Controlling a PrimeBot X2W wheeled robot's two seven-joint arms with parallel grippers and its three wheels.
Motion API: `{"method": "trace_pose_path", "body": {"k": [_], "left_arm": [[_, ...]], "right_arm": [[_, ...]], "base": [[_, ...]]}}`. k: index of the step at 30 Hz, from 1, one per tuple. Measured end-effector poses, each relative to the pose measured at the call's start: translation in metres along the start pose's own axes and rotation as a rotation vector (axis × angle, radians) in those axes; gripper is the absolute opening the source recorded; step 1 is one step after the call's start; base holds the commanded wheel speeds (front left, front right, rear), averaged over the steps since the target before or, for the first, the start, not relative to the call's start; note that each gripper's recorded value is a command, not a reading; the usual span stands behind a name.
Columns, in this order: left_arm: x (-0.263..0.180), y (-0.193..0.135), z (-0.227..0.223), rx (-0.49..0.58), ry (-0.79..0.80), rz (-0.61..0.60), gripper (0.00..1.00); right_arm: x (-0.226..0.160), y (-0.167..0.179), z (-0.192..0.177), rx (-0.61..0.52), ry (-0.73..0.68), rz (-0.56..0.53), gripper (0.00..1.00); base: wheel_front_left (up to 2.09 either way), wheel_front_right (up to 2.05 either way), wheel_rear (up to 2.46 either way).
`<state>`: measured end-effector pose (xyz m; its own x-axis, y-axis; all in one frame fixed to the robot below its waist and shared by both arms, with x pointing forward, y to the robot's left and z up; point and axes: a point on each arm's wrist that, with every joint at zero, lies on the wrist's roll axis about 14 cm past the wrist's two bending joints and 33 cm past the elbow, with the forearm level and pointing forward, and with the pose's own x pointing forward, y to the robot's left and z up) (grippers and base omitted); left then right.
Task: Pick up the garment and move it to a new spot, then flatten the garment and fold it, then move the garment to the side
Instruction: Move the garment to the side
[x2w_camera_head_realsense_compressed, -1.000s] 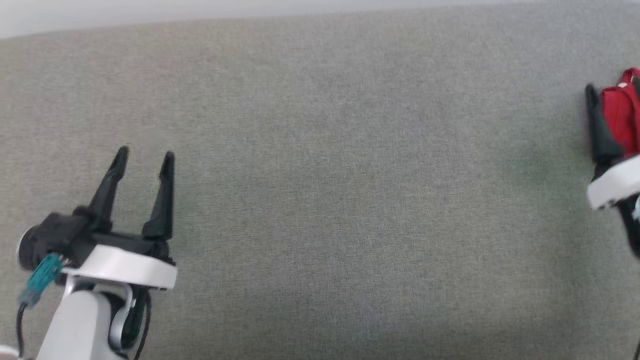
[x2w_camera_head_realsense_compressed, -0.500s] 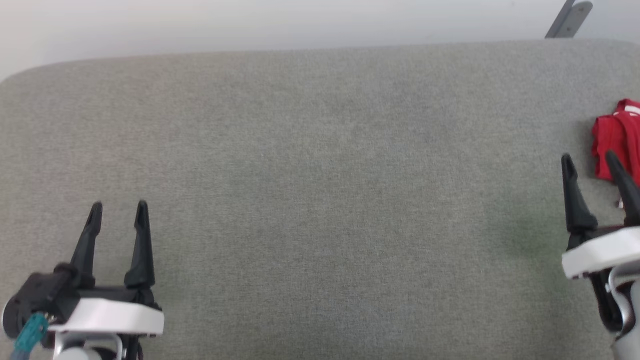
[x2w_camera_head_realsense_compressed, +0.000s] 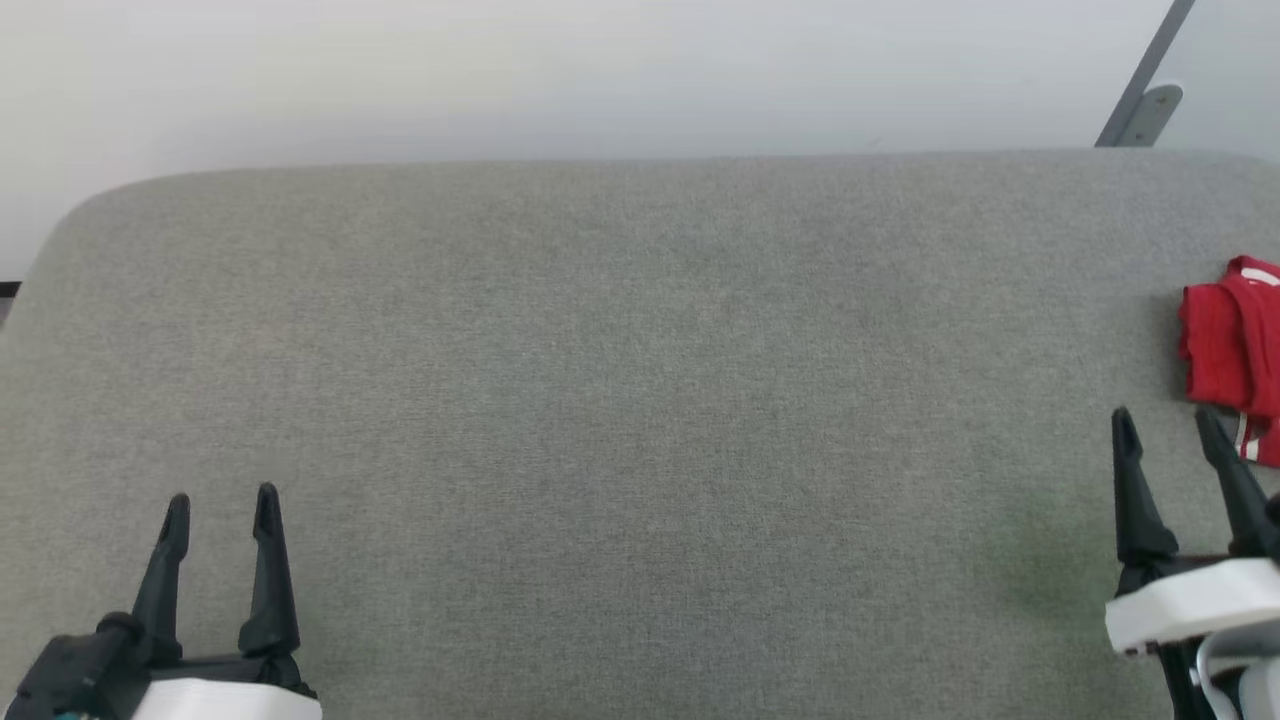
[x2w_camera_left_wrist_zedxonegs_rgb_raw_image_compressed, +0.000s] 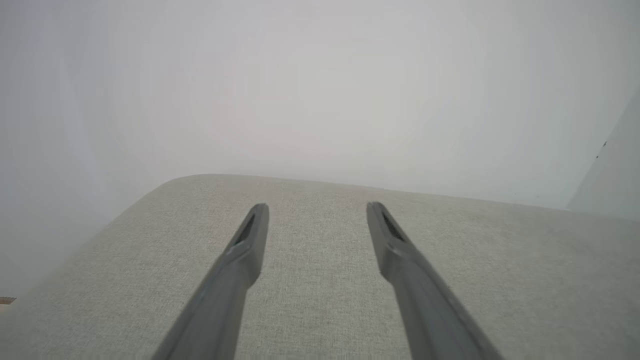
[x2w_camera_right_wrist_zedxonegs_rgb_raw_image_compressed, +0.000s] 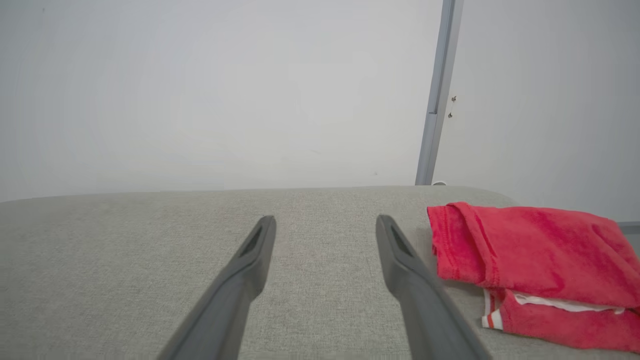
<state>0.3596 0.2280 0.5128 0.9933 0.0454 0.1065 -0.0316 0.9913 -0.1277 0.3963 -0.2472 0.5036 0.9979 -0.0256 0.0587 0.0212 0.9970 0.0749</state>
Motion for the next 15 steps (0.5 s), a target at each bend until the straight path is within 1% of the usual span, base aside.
{"method": "trace_pose_path", "body": {"k": [15], "left_arm": [[-0.018,0.007,-0.001,-0.029,0.004,0.049,1.00]], "right_arm": [[-0.018,0.003,-0.007,0.037,0.011,-0.024,1.00]], "base": [[0.00,0.00,0.00]]}}
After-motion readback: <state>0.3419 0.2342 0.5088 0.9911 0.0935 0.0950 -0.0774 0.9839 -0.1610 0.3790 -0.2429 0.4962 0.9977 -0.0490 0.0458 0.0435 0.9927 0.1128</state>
